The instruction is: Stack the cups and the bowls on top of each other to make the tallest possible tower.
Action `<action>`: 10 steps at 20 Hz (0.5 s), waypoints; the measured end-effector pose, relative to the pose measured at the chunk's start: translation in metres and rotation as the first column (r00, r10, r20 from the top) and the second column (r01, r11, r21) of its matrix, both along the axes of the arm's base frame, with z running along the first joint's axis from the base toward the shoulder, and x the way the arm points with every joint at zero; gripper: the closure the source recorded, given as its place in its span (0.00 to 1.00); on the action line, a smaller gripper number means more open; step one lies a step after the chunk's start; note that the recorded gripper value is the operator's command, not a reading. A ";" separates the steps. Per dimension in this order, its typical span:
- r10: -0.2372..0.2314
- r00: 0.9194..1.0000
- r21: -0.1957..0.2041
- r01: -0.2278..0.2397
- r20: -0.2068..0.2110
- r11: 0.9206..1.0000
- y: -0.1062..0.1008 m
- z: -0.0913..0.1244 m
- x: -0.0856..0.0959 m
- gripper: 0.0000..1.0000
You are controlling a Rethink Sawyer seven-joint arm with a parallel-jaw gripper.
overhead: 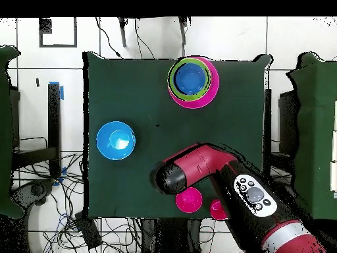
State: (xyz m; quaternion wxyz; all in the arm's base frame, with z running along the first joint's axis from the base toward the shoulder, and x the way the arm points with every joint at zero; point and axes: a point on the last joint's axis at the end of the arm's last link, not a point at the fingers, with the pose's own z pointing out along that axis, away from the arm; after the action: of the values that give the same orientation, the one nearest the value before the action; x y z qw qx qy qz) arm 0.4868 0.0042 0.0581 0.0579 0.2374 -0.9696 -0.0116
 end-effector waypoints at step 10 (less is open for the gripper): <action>0.043 0.994 -0.006 -0.042 0.105 0.999 0.002 -0.018 -0.010 0.00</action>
State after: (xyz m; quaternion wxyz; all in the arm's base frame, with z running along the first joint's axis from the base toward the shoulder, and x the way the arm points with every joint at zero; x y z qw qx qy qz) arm 0.4768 0.0060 0.0405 0.0077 0.2582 -0.9661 0.0041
